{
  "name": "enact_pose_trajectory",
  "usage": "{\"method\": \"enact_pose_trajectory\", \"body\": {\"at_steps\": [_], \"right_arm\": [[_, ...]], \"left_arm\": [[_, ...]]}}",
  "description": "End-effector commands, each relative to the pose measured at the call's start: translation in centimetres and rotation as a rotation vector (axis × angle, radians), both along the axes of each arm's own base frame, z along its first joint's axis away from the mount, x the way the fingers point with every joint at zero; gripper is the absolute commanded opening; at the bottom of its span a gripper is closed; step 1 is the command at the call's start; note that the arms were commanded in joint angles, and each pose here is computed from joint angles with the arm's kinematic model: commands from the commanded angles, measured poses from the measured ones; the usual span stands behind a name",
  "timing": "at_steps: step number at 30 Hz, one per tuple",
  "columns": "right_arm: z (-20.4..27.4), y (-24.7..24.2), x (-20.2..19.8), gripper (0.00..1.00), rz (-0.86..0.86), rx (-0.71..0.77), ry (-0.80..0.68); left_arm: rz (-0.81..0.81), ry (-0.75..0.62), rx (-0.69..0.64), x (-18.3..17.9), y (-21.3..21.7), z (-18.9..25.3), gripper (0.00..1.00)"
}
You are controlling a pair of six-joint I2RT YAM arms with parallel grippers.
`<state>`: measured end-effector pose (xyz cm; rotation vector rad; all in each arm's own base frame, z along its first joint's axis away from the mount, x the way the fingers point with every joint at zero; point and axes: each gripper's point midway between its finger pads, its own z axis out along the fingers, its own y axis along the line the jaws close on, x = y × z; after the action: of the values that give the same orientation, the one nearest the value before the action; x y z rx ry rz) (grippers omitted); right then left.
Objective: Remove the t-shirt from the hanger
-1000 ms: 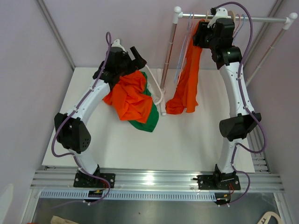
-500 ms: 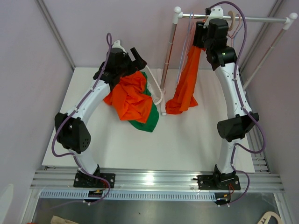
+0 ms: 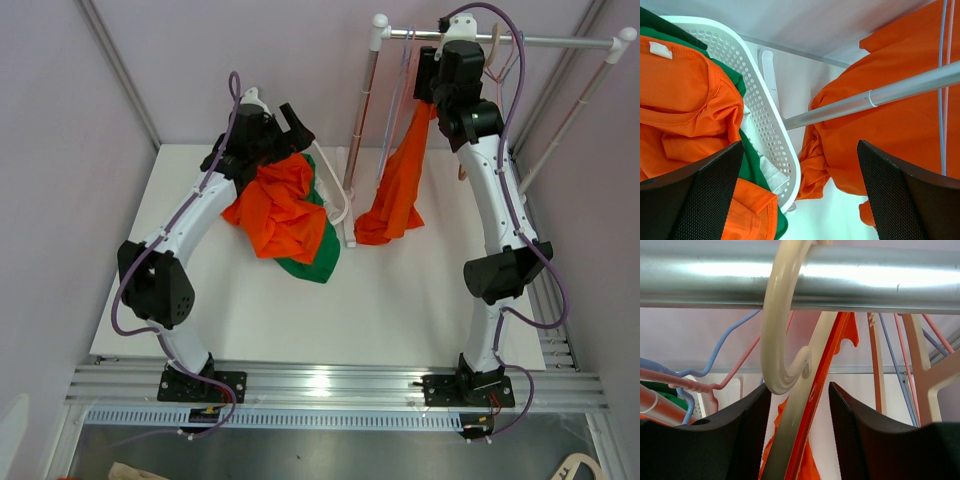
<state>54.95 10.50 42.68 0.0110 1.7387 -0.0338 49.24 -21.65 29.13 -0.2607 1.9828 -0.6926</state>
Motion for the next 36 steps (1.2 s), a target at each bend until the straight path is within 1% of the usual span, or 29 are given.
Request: {"method": "enact_pose_trajectory", "body": {"at_steps": [1,4,5,6,7,8,9,14,15,18,23,26,27,30,32,34,35,36], "right_arm": [[4.9,-0.5,-2.0,0.00,-0.018,0.016,-0.113],[5.7,-0.3,-2.7,0.01,-0.011,0.024,-0.127],[5.8,-0.2,-2.9,0.08,-0.008,0.030,-0.127],[5.8,0.0,-2.9,0.32,0.000,0.042,-0.127],[6.2,0.3,-3.2,0.39,0.021,0.047,-0.135],[6.3,0.5,-3.2,0.43,0.028,0.067,-0.136],[6.4,0.6,-3.3,0.50,0.039,0.081,-0.137],[6.3,2.4,-3.4,0.54,0.141,0.205,-0.121],[6.2,2.5,-3.4,0.60,0.153,0.219,-0.115],[5.3,3.3,-2.9,0.69,0.185,0.243,-0.089],[3.8,3.3,-2.2,0.69,0.170,0.242,-0.054],[4.0,3.1,-2.2,0.59,0.154,0.241,-0.061],[4.4,3.0,-2.3,0.53,0.150,0.232,-0.070],[5.0,2.6,-2.6,0.37,0.110,0.216,-0.084],[4.3,2.3,-2.5,0.37,0.090,0.201,-0.061],[4.1,2.1,-2.3,0.42,0.081,0.193,-0.053],[3.6,1.9,-2.2,0.41,0.065,0.182,-0.039],[3.5,1.9,-2.2,0.38,0.061,0.177,-0.038]], "left_arm": [[-0.031,-0.053,-0.012,-0.4,-0.6,1.8,1.00],[-0.036,-0.053,-0.012,-0.5,-0.8,1.9,1.00],[-0.037,-0.053,-0.011,-0.6,-0.9,1.9,0.99],[-0.039,-0.054,-0.010,-0.6,-0.9,1.9,1.00],[-0.038,-0.052,-0.009,-0.6,-0.9,1.9,1.00],[-0.039,-0.052,-0.009,-0.7,-0.9,1.9,0.99],[-0.042,-0.052,-0.010,-0.8,-1.0,2.0,1.00],[-0.048,-0.051,-0.009,-0.9,-1.0,2.0,1.00],[-0.047,-0.053,-0.006,-0.9,-1.0,2.1,1.00],[-0.048,-0.054,0.001,-0.9,-0.9,2.1,1.00],[-0.052,-0.050,0.011,-0.9,-0.9,1.8,1.00],[-0.056,-0.054,0.011,-0.8,-1.0,1.9,0.99],[-0.057,-0.053,0.013,-0.8,-1.0,1.8,1.00],[-0.061,-0.055,0.010,-0.7,-1.1,1.9,1.00],[-0.066,-0.049,0.008,-0.7,-1.2,1.7,1.00],[-0.068,-0.045,0.005,-0.6,-1.3,1.5,1.00],[-0.069,-0.043,0.005,-0.5,-1.4,1.5,1.00],[-0.069,-0.043,0.005,-0.5,-1.4,1.5,0.99]]}}
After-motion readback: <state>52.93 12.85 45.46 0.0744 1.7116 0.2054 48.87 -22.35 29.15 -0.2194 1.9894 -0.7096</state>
